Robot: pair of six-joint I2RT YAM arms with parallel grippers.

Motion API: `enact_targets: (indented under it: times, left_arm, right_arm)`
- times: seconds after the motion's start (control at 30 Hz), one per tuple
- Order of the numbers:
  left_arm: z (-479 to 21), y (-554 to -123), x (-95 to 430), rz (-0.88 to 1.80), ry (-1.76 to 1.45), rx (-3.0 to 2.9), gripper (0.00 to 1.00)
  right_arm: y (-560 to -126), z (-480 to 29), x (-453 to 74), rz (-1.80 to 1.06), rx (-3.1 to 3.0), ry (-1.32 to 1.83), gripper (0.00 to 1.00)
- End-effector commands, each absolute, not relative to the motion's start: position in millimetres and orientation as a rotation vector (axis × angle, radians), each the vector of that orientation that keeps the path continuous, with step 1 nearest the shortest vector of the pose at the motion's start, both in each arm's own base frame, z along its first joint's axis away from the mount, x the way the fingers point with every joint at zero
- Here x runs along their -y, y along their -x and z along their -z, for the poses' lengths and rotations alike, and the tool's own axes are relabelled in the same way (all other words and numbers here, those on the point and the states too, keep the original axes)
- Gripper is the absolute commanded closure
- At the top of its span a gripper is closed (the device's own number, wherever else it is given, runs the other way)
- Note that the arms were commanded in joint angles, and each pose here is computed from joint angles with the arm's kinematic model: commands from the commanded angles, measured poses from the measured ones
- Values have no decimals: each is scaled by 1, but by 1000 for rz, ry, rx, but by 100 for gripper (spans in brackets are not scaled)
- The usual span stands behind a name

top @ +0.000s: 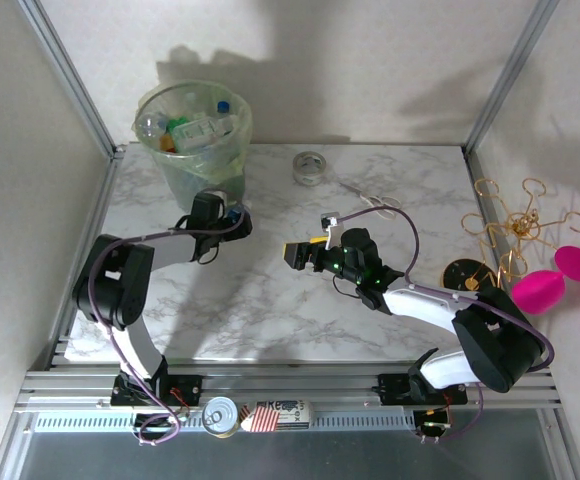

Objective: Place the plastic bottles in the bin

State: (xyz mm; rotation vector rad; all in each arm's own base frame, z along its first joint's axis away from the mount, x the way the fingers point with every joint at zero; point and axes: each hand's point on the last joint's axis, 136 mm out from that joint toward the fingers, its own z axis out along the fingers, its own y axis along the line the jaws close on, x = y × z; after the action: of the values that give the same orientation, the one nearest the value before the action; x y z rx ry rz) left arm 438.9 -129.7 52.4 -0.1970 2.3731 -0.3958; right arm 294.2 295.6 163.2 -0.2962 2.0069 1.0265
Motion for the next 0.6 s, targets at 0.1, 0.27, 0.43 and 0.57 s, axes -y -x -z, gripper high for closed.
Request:
enact_targets:
  times: [0.1, 0.27, 0.43, 0.57]
  left_arm:
    - [-33, -432, 140, 260, 95, -2476, 16]
    - [-29, -432, 145, 240, 84, -2493, 25]
    - [-33, -434, 148, 228, 75, -2481, 41]
    - [-48, -436, 156, 241, 56, -2443, 49]
  right_arm:
    - [-297, -172, -290, -1010, -1972, 276, 1]
    - [-297, -174, -289, -1008, -1968, 278, 1]
    - [-296, -176, -287, -1002, -1962, 276, 1]
    - [-296, -178, -284, -993, -1956, 269, 1]
